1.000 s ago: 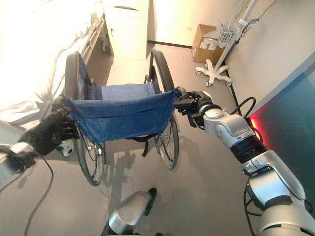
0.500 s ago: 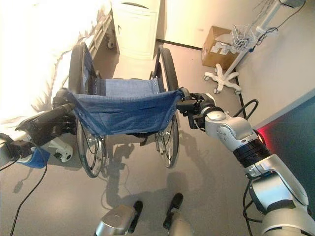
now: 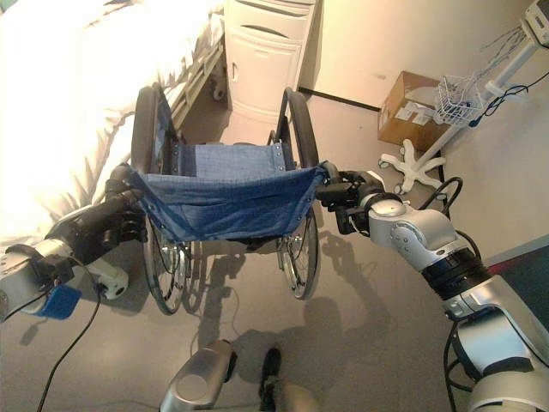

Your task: Push the wheelchair next to the bed

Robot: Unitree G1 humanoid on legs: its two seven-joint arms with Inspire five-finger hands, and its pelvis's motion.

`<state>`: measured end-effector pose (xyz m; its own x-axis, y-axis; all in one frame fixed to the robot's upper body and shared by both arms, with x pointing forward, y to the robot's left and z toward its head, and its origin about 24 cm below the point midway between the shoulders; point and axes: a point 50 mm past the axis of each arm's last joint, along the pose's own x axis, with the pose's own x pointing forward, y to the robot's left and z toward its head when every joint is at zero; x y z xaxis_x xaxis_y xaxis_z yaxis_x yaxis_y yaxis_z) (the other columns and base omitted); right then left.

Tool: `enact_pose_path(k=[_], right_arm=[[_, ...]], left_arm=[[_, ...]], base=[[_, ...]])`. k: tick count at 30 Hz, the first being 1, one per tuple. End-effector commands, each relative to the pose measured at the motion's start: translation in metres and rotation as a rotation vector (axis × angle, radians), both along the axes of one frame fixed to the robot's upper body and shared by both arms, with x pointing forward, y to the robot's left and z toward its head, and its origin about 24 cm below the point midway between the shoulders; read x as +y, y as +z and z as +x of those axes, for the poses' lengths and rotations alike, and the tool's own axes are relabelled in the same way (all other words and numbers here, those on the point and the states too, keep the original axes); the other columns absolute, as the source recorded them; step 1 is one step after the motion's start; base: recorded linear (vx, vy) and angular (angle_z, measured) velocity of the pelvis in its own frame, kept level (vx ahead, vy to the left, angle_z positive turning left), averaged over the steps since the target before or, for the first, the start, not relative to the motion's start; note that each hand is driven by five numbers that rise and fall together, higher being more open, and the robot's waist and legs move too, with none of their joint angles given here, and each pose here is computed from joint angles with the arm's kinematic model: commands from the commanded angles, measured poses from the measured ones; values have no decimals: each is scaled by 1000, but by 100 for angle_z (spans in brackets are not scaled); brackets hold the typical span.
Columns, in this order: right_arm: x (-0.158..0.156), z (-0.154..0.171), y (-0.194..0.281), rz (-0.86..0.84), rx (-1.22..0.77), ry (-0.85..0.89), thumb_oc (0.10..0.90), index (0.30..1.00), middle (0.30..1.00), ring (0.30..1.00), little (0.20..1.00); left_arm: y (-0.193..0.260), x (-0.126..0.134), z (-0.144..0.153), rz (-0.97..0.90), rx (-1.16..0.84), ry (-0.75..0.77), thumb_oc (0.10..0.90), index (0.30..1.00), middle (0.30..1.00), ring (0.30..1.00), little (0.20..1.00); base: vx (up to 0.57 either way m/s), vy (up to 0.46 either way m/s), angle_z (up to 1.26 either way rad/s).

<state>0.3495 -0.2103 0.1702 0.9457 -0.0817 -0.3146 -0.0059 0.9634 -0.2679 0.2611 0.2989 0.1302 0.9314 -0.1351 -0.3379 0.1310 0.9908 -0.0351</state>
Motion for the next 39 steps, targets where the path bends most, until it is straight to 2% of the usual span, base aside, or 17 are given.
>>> enact_pose_path(k=[1, 5, 10, 16, 23, 38, 39], right_arm=[[99, -25, 30, 161, -142, 564, 400, 300, 300, 300, 300], [93, -27, 21, 168, -128, 537, 400, 300, 300, 300, 300], [76, -33, 6, 193, -128, 485, 400, 300, 300, 300, 300], [83, -33, 9, 242, -148, 495, 400, 300, 300, 300, 300], [86, -34, 14, 245, -162, 523, 400, 300, 300, 300, 300], [72, -28, 17, 224, -173, 427, 400, 300, 300, 300, 300], [69, -27, 17, 214, -174, 406, 642, 662, 662, 662, 662]], left_arm=[[56, -8, 29, -20, -322, -7, 400, 300, 300, 300, 300], [54, -17, 32, -27, -329, -25, 400, 300, 300, 300, 300], [65, -17, 39, -39, -327, -45, 400, 300, 300, 300, 300], [80, -10, 50, -18, -344, -58, 400, 300, 300, 300, 300], [88, -8, 45, -19, -384, -35, 400, 300, 300, 300, 300], [76, -11, 40, -23, -369, -8, 400, 300, 300, 300, 300], [75, -10, 39, -21, -369, 10, 485, 427, 427, 427, 427]], base=[[251, 138, -43], [210, 177, -35], [211, 255, -11], [132, 147, -4], [10, -51, -30], [28, -47, 1], [0, 0, 0]])
